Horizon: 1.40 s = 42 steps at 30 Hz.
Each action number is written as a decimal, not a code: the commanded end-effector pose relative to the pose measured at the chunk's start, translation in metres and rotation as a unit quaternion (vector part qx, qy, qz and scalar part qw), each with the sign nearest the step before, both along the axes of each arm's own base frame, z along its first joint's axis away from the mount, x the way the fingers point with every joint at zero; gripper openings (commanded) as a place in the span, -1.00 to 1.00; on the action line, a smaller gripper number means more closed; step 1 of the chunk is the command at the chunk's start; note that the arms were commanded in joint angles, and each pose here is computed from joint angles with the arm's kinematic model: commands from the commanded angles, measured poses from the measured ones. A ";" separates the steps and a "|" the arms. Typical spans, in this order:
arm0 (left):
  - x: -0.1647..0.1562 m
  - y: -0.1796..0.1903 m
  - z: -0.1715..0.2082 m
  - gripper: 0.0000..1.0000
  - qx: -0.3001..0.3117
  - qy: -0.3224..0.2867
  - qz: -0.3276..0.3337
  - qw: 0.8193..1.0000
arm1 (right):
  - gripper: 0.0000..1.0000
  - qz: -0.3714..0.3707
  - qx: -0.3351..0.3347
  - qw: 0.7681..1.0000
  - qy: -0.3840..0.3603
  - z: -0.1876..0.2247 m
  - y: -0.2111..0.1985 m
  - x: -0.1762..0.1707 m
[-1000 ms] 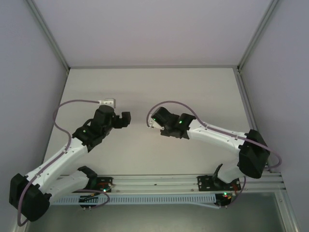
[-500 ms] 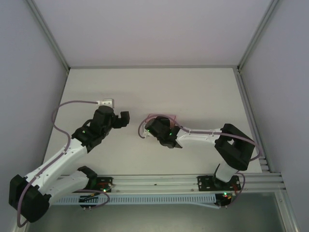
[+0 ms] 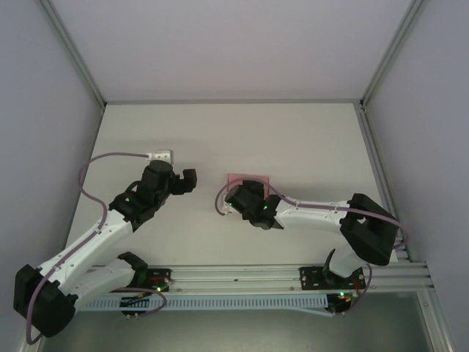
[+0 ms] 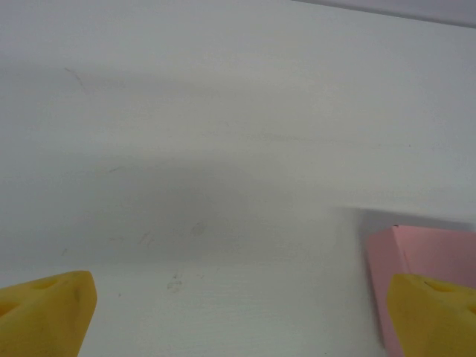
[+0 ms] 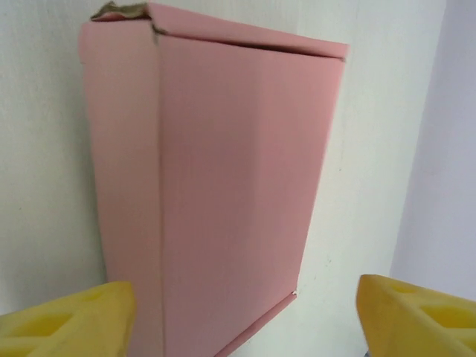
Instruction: Assemble paper box
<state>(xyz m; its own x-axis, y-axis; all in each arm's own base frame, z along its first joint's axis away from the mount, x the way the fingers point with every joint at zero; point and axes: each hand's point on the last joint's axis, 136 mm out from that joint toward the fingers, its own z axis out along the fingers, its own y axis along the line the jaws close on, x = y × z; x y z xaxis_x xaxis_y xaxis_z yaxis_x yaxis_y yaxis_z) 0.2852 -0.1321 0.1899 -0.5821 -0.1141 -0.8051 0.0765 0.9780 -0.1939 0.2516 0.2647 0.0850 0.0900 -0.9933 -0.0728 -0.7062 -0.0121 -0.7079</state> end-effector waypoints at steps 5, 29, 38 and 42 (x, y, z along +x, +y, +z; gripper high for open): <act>0.005 0.005 0.004 1.00 0.002 -0.007 0.016 1.000 | 0.91 -0.005 0.037 0.998 0.041 0.006 -0.003 -0.017; 0.094 0.152 -0.024 1.00 0.088 -0.189 0.150 0.966 | 1.00 -0.464 0.574 0.656 -0.158 0.052 -0.277 0.112; 0.079 0.164 -0.039 0.99 0.123 -0.227 0.156 0.953 | 1.00 -0.416 0.594 0.664 -0.182 0.034 -0.270 0.124; 0.081 0.160 -0.062 0.99 0.127 -0.253 0.139 0.949 | 1.00 -0.394 0.604 0.668 -0.180 0.019 -0.265 0.134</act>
<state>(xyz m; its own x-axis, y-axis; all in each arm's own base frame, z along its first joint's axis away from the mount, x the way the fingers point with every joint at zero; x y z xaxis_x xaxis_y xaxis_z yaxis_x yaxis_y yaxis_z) 0.3615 0.0261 0.1084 -0.2284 -0.0297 -0.9731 -0.1761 0.9843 0.0113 0.3745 -0.0036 0.0793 -0.3405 0.0179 -0.9401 0.0917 0.9957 -0.0142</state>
